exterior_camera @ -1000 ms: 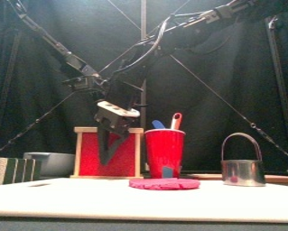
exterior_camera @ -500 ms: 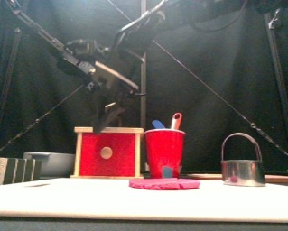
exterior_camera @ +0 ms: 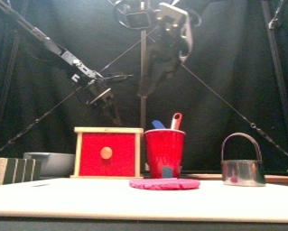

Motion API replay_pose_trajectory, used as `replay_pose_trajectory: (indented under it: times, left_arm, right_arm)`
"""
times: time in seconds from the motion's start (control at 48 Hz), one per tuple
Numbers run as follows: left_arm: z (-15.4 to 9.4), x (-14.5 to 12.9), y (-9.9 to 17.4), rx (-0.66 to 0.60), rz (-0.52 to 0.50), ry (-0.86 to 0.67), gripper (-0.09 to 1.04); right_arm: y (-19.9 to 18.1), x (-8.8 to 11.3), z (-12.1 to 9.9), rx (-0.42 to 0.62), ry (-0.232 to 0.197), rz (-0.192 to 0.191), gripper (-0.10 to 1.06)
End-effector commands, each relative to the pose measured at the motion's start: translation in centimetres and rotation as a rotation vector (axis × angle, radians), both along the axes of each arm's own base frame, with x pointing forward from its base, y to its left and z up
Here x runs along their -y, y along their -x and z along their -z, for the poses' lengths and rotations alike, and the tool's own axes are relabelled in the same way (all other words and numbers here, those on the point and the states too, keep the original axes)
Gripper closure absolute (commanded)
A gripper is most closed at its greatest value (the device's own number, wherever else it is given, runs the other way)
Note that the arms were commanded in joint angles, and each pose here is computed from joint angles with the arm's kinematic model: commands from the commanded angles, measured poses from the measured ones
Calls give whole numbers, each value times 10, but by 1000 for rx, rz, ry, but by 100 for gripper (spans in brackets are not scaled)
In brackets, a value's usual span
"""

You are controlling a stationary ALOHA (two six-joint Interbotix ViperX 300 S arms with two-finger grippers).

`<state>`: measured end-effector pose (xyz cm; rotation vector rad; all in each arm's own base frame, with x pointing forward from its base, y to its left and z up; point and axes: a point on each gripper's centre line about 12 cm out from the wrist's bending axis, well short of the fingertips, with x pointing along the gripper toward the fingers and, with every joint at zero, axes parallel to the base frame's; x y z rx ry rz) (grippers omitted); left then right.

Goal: Get the cutter from the drawer then cut the dough then place the extra dough in the bowl
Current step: Cut the dough

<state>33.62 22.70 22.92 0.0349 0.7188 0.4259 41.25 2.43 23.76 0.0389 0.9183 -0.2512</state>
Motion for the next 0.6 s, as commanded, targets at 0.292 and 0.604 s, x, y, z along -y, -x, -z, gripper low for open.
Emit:
replay_pose_trajectory:
  times: [0.292, 0.604]
  left_arm:
    - [-34, 103, -18, 349, 125, -125, 56]
    - [-32, 189, -18, 526, 235, -100, 56]
  right_arm:
    - [79, 8, -12, 26, -115, 97, 36]
    - [103, 7, 11, -56, -144, 117, 2]
